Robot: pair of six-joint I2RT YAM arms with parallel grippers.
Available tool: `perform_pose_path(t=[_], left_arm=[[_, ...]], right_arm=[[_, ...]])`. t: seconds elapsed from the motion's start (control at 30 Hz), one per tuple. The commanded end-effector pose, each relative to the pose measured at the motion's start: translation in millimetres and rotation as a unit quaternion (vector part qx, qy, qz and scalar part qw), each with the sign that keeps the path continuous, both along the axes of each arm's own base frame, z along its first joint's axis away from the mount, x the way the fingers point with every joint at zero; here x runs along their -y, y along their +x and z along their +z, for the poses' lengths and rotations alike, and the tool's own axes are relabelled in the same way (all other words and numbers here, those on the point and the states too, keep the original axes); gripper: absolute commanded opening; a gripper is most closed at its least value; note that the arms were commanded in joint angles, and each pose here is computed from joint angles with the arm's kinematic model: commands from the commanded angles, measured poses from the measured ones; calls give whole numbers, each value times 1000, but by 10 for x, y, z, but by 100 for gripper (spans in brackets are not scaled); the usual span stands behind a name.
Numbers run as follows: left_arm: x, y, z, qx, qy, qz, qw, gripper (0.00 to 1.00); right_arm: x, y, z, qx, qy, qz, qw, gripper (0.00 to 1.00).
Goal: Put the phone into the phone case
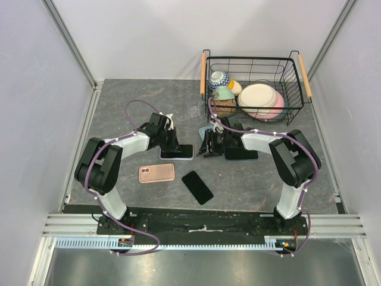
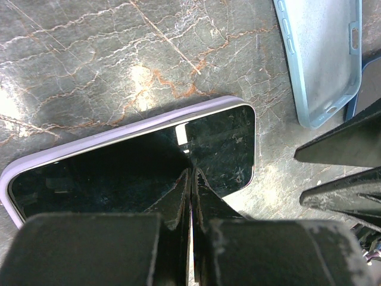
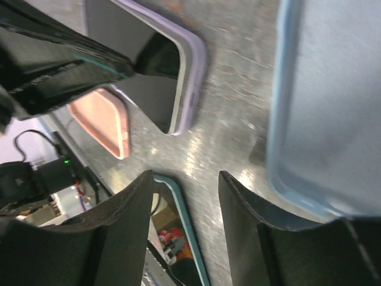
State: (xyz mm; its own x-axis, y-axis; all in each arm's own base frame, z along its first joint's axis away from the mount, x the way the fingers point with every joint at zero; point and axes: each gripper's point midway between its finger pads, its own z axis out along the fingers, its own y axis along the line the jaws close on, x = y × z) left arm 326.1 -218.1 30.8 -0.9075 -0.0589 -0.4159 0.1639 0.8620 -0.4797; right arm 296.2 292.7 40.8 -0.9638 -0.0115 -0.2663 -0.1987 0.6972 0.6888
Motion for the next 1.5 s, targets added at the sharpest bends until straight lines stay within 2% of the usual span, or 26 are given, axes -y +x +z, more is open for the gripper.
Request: perform_pose_path(t=[0.0,0.2,0.47,0.77,1.13,1.47], left_arm=[[-284,-363,-379,-62,76,-9,995,2],[-263,-363,-347,-54,68,-13,996,2],[-224,-374,-354,-55,61,-17,996,2],[-168,-396,-353,-55,59,-23,996,2],[-14,-417,-352,-55,58,-39,996,2],[152,-430,-361,-55,61,-51,995,2]], right_arm=[[-296,77,176,10,88,17,996,53],[-297,189,-128,-15,66,-18,998,43],[-372,197,-259,-40,83,-19,996,39],[-305,165,-397,-45,57,-18,997,33],[-157,99,-739,-42,-52,-3,998,29],[25,89,-967,-6,-191,14,981,27]])
